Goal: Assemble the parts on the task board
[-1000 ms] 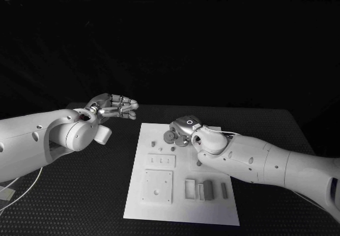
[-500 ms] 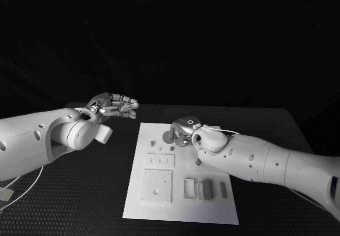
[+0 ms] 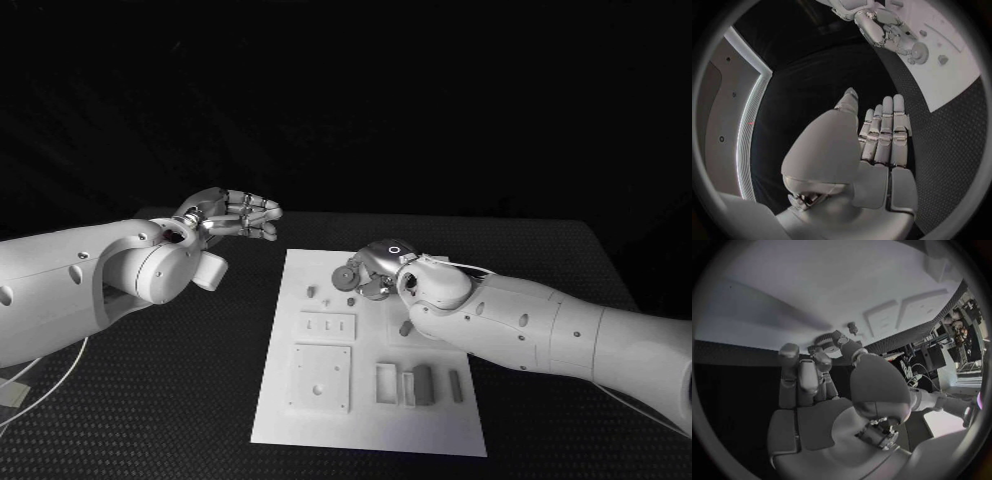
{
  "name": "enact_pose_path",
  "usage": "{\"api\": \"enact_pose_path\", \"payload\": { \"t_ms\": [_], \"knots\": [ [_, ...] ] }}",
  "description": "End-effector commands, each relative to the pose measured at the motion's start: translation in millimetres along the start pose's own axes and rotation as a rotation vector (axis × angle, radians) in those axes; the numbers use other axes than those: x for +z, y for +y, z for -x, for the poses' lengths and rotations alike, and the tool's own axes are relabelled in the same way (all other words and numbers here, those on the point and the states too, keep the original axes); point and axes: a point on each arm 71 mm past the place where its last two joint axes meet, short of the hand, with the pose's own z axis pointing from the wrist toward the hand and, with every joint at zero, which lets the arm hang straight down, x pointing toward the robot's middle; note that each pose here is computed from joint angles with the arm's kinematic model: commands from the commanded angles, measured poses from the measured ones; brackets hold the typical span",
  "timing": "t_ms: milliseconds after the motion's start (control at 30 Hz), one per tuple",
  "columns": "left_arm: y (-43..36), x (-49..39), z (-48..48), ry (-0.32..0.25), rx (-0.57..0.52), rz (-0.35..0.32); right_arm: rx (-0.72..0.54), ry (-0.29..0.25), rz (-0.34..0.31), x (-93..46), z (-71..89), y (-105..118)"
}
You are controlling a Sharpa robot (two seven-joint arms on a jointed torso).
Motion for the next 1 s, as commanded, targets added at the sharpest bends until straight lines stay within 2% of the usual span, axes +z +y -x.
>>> {"api": "enact_pose_path", "payload": {
  "t_ms": [33,100,233,333,400,500,567,600,633,767,867,1000],
  "knots": [
    [-1.7,0.3,-1.8,0.016,0.000,-0.011,0.013,-0.012,-0.002,-4.1,3.7,-4.3],
    [-1.4,-0.1,-0.7,0.013,0.000,-0.011,0.037,-0.041,-0.008,-7.3,9.6,-10.5],
    [-0.7,-0.9,3.1,0.002,0.001,-0.010,0.130,-0.158,-0.021,-13.8,35.5,-25.7],
    [-0.6,-2.3,3.7,-0.001,0.001,-0.015,0.231,-0.124,-0.083,-21.8,49.8,-41.8],
    [-0.4,-4.4,5.3,-0.002,0.006,-0.020,0.282,-0.110,-0.101,-29.2,56.4,-49.8],
    [0.4,-4.7,8.9,-0.013,0.008,-0.017,0.298,-0.115,-0.112,-40.9,63.3,-63.2],
    [0.9,-4.1,10.9,-0.017,0.009,-0.015,0.335,-0.114,-0.097,-46.0,67.5,-74.7],
    [0.8,-3.8,11.2,-0.017,0.012,-0.016,0.355,-0.090,-0.070,-47.4,66.9,-79.9],
    [0.6,-3.6,11.4,-0.016,0.023,-0.021,0.367,-0.079,-0.076,-49.2,66.1,-86.3],
    [-0.2,-3.6,10.0,0.001,0.070,-0.037,0.384,-0.078,-0.080,-55.0,64.4,-106.2],
    [1.1,-3.1,7.9,0.015,0.069,-0.035,0.411,-0.053,-0.059,-62.5,60.5,-123.1],
    [2.2,-3.6,9.1,0.017,0.070,-0.032,0.398,-0.073,-0.072,-72.2,57.4,-143.0]
  ]
}}
